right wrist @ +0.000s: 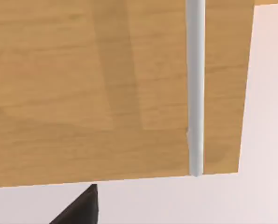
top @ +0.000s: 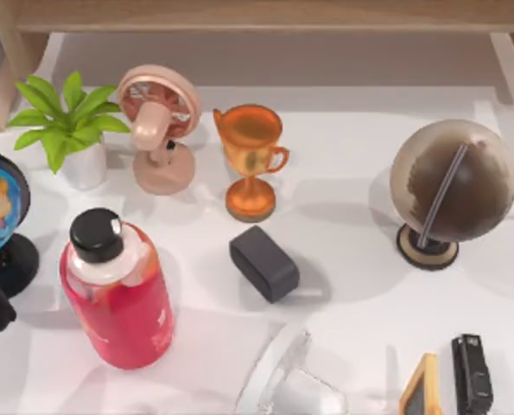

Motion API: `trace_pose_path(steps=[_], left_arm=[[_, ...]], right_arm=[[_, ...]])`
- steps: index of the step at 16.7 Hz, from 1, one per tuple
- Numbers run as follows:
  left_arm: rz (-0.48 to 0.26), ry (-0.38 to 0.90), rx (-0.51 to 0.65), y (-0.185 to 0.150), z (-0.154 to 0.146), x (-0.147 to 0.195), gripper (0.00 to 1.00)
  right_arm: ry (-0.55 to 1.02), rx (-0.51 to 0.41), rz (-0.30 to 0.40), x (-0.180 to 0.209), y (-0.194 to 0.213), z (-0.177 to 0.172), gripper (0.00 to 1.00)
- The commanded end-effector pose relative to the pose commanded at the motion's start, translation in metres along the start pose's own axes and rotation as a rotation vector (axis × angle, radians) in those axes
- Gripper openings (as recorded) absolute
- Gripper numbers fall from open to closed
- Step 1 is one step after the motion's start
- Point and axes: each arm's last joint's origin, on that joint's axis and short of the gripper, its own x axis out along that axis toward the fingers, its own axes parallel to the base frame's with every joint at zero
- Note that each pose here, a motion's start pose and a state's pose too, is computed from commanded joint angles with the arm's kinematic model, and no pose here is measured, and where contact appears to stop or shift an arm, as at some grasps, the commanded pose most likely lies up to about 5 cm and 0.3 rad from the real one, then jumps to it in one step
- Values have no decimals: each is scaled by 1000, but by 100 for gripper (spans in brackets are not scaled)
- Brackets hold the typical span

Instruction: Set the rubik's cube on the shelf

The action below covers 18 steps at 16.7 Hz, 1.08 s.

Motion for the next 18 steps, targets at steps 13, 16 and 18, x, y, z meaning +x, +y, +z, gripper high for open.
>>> trace_pose_path(steps=[13,16,18], left_arm=[[0,0,0,0,0,0,100],[0,0,0,0,0,0,100],[0,0,0,0,0,0,100]], right_arm=[[351,631,319,136,-137,-30,100],[412,786,510,164,-150,10,100],[469,868,651,177,-151,39,100]])
